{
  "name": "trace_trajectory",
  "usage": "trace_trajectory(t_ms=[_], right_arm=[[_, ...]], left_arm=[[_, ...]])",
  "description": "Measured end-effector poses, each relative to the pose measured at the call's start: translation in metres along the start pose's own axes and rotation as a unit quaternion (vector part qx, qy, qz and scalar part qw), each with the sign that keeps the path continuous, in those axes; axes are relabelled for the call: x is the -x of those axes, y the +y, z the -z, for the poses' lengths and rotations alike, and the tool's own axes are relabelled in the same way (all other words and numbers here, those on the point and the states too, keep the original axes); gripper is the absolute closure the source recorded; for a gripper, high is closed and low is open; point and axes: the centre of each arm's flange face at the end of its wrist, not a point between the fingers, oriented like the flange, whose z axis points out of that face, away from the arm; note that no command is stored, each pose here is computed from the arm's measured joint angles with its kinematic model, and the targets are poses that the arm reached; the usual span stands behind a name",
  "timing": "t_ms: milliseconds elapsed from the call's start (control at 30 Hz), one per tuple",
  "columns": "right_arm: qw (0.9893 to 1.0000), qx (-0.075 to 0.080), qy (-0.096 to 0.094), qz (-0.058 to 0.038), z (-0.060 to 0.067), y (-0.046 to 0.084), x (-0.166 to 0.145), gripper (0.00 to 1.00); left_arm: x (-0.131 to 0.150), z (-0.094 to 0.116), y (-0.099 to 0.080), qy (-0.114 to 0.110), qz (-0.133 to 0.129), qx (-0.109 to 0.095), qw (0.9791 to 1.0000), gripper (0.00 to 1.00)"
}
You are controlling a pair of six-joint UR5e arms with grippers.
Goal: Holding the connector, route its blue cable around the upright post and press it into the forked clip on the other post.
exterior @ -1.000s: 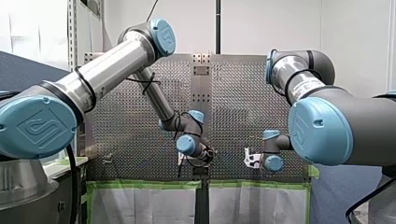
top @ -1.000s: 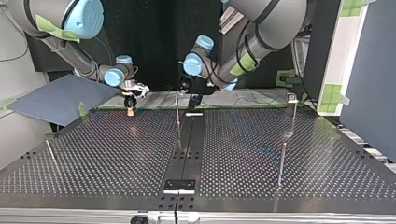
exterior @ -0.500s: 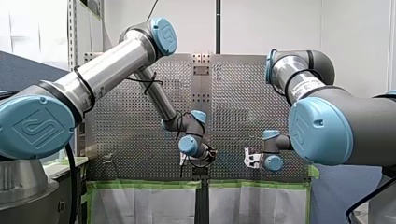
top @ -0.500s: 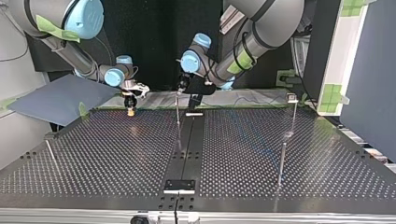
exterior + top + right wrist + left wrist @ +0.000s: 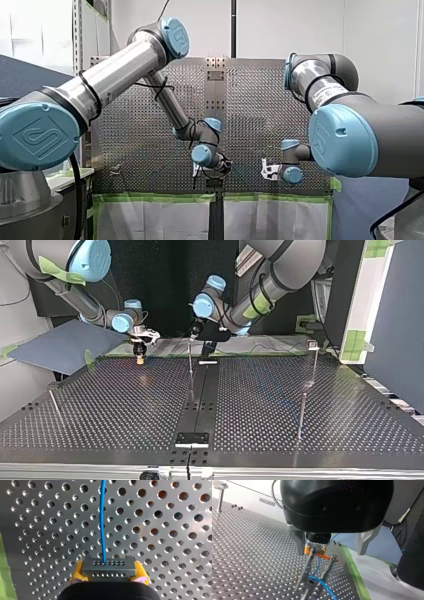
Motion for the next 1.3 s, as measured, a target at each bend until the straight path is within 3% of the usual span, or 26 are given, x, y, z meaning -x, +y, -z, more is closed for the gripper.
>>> trace_trajectory(t_ms=[400, 767, 967, 1300], right_arm=[[1.0, -0.008, 0.0, -0.0023, 0.0, -0.001, 0.001, 1.0], [0.9999, -0.014, 0.0, -0.0037, 0.001, -0.004, 0.001, 1.0], [0.9999, -0.014, -0.001, -0.0038, 0.001, -0.004, 0.002, 1.0], [0.9999, -0.016, -0.002, -0.0036, 0.001, -0.007, 0.002, 1.0]], left_arm=[[0.033, 0.027, 0.008, -0.054, 0.033, 0.028, 0.9976, 0.0], [0.06, 0.063, 0.012, -0.109, 0.056, 0.06, 0.9906, 0.0], [0.07, 0.082, 0.017, -0.12, 0.067, 0.067, 0.9883, 0.0], [0.08, 0.114, 0.023, -0.122, 0.086, 0.066, 0.9866, 0.0]])
